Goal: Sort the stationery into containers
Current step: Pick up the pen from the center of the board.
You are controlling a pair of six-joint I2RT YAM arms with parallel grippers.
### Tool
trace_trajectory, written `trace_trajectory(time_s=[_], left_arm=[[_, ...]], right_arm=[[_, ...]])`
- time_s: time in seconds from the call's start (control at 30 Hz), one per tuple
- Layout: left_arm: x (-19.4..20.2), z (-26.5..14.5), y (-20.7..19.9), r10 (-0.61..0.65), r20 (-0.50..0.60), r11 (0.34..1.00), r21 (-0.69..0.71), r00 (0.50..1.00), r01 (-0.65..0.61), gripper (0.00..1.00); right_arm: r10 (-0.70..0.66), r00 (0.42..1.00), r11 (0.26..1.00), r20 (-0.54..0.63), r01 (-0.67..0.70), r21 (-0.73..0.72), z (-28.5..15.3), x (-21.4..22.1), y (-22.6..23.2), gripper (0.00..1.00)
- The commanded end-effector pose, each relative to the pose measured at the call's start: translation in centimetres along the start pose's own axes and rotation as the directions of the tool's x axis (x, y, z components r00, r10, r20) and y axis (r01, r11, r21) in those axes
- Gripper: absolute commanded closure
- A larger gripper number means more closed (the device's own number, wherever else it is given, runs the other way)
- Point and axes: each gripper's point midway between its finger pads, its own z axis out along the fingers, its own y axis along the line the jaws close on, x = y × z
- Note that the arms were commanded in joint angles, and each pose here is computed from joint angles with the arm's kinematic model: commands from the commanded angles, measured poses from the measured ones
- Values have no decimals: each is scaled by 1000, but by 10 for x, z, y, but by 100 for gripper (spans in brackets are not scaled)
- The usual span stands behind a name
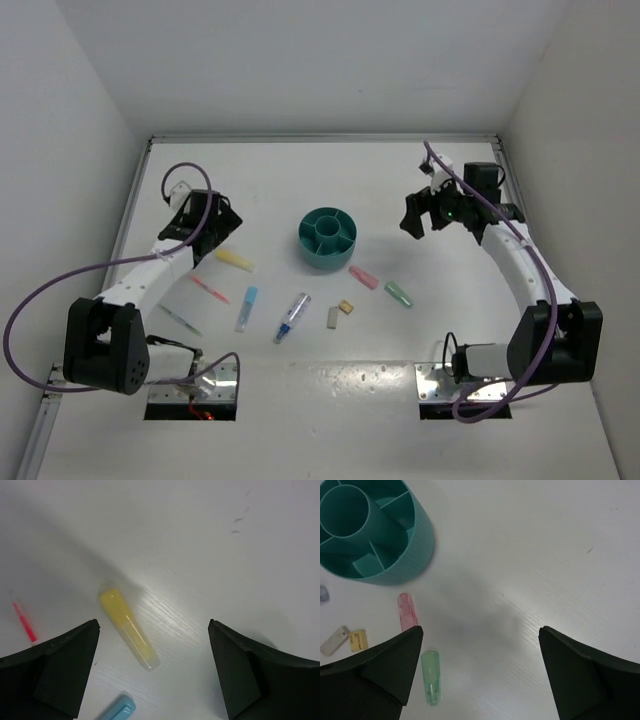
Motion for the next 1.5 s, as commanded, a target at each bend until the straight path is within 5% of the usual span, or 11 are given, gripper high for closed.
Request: trace_trajectory(time_s=[0.0,0.03,0.17,0.2,0.6,0.83,1.07,1.2,1.47], left_arm=[[-7,-7,19,-133,50,982,-128,990,139,4],[-5,-7,20,-140,55,977,-152,989,147,4],[19,0,29,-185,12,950,-255,983,182,12],[22,2,31,-206,9,940,-276,978,201,13],[56,29,23,-258,-118,895,-403,959,191,22],[73,43,33,-267,-133,869,-462,955,178,36],[74,50,38,-272,-125,856,-485,954,180,37],[72,54,40,-275,-124,848,-499,953,179,50],[80,54,49,-245,-159,834,-538,957,124,50]], right_arm=[[-66,994,998,92,68,-19,-8,-21,8,1],[-57,995,998,79,60,-25,-6,-19,8,6],[-25,999,998,34,27,-64,1,-14,9,55],[-14,1000,997,16,16,-71,3,-9,10,59],[-23,999,998,41,25,-52,-2,-17,9,59],[-27,999,999,45,29,-40,-2,-18,6,57],[-32,998,999,53,34,-37,-4,-20,7,57],[-37,998,999,57,38,-26,-7,-22,6,57],[-51,996,999,80,52,-17,-11,-28,6,57]])
